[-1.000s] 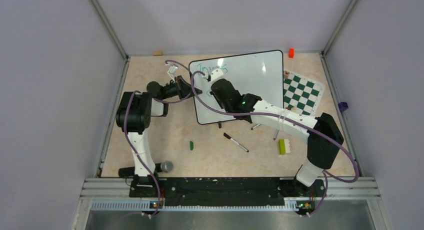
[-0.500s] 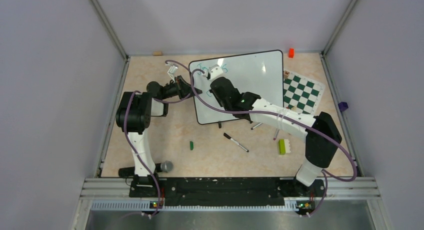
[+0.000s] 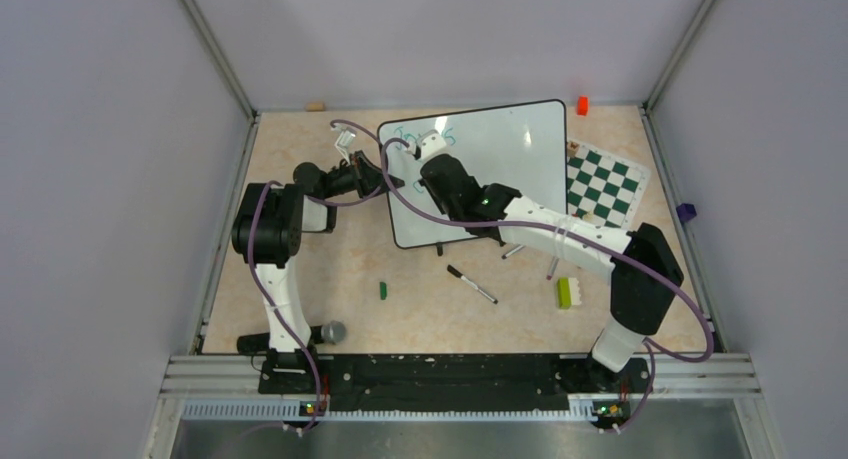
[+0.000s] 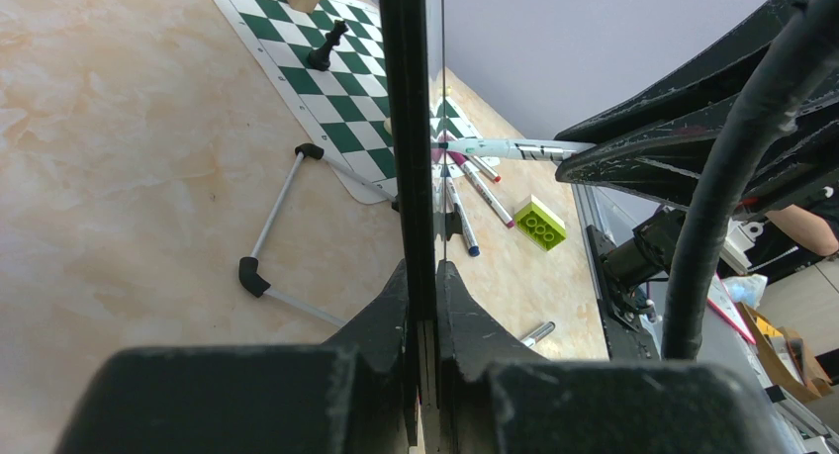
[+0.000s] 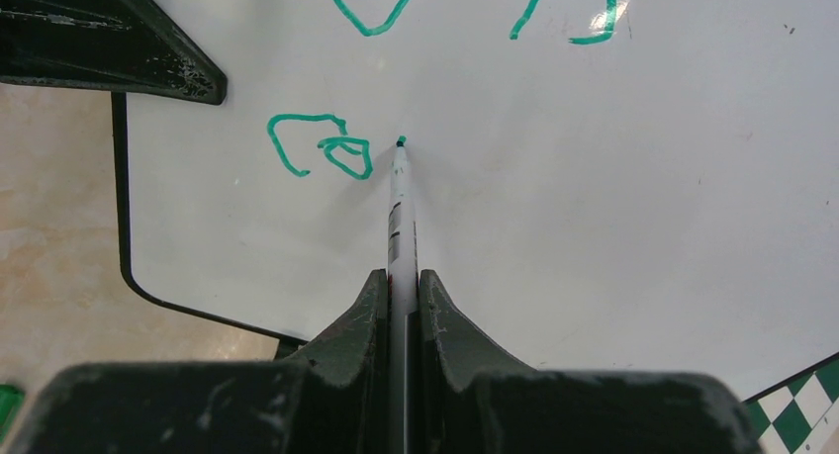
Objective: Write a sentence on the whiteboard
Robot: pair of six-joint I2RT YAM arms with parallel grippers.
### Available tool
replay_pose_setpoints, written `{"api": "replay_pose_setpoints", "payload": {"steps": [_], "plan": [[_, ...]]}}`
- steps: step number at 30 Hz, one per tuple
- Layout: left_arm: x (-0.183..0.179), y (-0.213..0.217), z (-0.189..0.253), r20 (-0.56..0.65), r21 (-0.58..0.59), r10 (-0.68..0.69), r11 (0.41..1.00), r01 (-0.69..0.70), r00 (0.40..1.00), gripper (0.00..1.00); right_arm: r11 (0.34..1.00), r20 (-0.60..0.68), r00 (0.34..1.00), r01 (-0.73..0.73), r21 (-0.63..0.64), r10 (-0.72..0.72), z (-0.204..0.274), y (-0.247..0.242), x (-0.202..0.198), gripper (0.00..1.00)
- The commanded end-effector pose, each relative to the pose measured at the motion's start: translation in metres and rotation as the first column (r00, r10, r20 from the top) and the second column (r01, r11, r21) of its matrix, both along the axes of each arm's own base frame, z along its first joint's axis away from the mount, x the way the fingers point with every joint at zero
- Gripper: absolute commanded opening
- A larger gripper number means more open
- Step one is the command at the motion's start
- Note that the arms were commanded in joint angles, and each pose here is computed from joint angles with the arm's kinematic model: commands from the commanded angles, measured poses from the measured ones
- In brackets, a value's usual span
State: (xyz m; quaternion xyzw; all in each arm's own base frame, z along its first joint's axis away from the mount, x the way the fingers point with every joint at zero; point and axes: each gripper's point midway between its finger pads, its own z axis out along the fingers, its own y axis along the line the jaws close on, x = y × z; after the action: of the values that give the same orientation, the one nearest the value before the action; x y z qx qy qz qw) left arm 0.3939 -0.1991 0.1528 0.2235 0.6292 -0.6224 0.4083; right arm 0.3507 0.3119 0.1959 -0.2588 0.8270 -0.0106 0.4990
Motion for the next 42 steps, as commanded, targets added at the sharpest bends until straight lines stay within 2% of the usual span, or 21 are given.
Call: {"api": "replay_pose_setpoints", "payload": {"steps": [1,20,42], "plan": [[-0.038,-0.011,-0.020,0.169,0.102,-0.211,0.975,0.196,0.963,0.00,1.000,-0.019,1.000,0.010,0.016,-0.010,0.000,-0.002,-0.001,0.00],[-0.038,-0.011,-0.019,0.171,0.102,-0.211,0.975,0.196,0.962,0.00,1.000,-0.086,0.996,0.007,-0.005,-0.007,-0.023,-0.007,-0.017,0.00],[-0.038,-0.011,-0.019,0.172,0.102,-0.211,0.975,0.196,0.962,0.00,1.000,-0.007,1.000,0.027,-0.013,-0.027,0.006,0.000,0.010,0.00]]}}
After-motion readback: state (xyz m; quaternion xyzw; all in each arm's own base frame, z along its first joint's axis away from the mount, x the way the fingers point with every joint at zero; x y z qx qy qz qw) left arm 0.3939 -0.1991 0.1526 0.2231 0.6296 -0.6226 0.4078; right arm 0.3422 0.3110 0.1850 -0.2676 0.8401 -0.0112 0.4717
